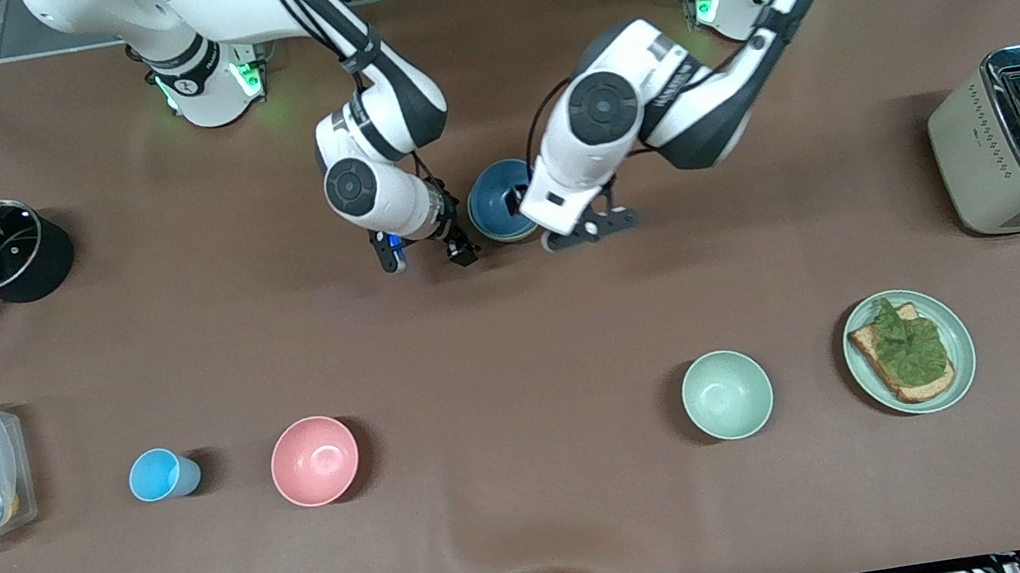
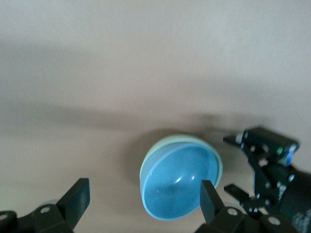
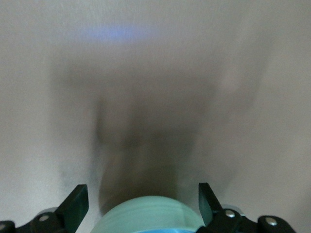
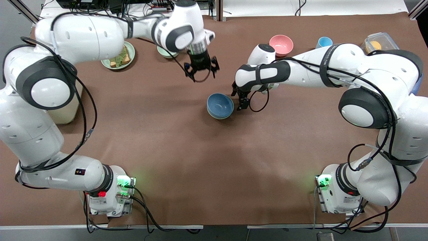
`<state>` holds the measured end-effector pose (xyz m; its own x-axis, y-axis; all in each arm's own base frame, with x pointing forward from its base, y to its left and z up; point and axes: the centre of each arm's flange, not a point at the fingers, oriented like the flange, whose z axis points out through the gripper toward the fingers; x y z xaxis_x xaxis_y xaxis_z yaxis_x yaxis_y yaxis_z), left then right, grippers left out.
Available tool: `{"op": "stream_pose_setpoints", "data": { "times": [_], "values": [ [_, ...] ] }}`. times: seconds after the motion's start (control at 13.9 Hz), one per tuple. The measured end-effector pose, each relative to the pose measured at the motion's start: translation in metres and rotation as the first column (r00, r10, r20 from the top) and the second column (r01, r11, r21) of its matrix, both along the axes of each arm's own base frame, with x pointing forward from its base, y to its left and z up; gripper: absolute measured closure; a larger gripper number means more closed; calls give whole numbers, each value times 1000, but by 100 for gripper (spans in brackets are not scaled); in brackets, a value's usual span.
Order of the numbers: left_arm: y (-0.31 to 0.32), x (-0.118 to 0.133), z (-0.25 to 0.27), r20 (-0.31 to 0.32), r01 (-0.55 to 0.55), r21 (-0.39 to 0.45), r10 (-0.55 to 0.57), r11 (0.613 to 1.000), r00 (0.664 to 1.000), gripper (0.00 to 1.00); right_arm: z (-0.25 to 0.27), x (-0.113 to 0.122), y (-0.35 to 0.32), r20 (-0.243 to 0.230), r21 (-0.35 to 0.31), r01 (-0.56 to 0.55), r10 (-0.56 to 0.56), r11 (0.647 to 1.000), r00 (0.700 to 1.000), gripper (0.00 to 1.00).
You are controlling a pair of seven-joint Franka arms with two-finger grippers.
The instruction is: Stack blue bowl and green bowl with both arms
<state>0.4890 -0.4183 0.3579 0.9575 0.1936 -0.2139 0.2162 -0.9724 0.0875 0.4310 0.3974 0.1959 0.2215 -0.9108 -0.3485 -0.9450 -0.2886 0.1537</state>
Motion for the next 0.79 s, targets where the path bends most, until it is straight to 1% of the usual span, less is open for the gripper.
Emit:
{"op": "stream_pose_setpoints", "data": {
  "times": [0.07, 0.22, 0.29, 0.43, 0.5, 0.65, 0.72, 0.79],
  "values": [
    [16, 19, 8, 24, -24, 9, 24, 1000, 999, 0, 2, 7, -8, -1, 3, -15, 15, 1000, 1000, 0],
    [54, 52, 19, 83, -47, 63, 41, 997, 996, 0, 5, 20, -29, -2, -24, -68, 68, 997, 998, 0],
    [73, 66, 25, 101, -51, 91, 41, 995, 994, 0, 7, 27, -42, -15, -45, -104, 103, 994, 995, 0],
    [106, 89, 40, 110, -34, 112, 22, 993, 994, 0, 15, 42, -71, -44, -73, -157, 154, 985, 987, 0],
    [120, 97, 46, 101, -4, 124, -9, 992, 995, 0, 21, 49, -86, -64, -91, -187, 181, 978, 981, 0],
    [147, 102, 49, 50, 101, 188, -112, 977, 992, 0, 37, 62, -116, -103, -143, -259, 246, 955, 964, 0],
    [160, 104, 47, 19, 136, 223, -144, 965, 989, 0, 46, 69, -133, -117, -164, -297, 280, 941, 953, 0],
    [173, 107, 43, -4, 150, 244, -154, 958, 988, 0, 55, 75, -149, -128, -170, -325, 307, 930, 943, 0]
  ]
}}
